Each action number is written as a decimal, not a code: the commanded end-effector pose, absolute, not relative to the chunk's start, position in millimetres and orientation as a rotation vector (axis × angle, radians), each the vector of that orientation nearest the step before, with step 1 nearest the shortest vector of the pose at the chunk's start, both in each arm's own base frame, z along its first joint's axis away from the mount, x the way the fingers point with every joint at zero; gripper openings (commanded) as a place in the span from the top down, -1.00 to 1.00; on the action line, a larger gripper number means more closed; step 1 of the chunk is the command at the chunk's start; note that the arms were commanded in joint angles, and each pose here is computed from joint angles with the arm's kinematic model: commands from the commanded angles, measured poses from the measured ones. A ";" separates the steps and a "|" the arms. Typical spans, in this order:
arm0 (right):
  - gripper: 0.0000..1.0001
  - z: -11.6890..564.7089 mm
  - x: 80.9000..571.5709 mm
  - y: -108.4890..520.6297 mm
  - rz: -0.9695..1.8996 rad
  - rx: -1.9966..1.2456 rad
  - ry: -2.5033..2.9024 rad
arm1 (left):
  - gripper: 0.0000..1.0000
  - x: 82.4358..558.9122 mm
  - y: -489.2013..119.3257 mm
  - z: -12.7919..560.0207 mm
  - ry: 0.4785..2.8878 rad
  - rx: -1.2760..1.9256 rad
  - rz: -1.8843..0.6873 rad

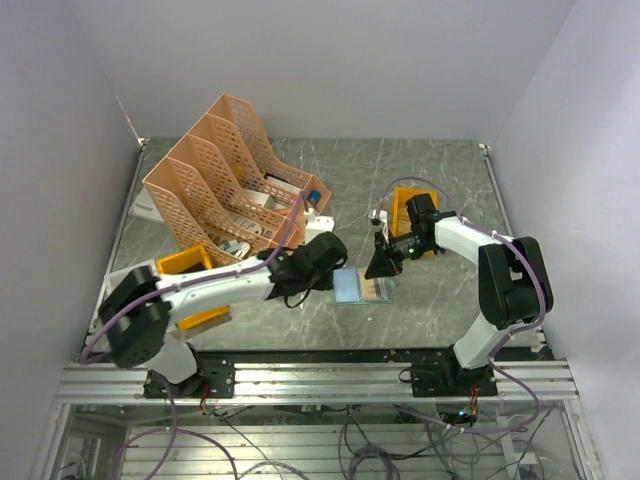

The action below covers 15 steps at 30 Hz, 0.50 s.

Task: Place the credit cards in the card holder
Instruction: Turn over the card slot in the card holder, then pick up the credit card from the storage box.

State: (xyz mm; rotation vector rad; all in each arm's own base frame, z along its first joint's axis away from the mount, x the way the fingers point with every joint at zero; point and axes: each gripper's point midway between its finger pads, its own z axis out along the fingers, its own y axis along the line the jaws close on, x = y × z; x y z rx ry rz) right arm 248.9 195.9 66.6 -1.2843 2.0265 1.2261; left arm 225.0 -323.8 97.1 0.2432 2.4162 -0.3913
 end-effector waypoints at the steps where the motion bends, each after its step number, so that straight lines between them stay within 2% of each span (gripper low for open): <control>1: 0.75 76.8 256.0 200.6 1.171 -1.320 1.959 | 0.22 216.2 -276.6 123.6 2.377 0.211 -0.277; 8: 0.71 93.0 259.2 201.1 1.107 -1.351 1.877 | 0.09 196.4 -196.0 156.5 2.358 0.002 -0.236; 15: 0.55 102.7 266.5 196.0 1.003 -1.405 1.828 | -0.17 186.1 -163.4 163.1 2.306 -0.155 -0.355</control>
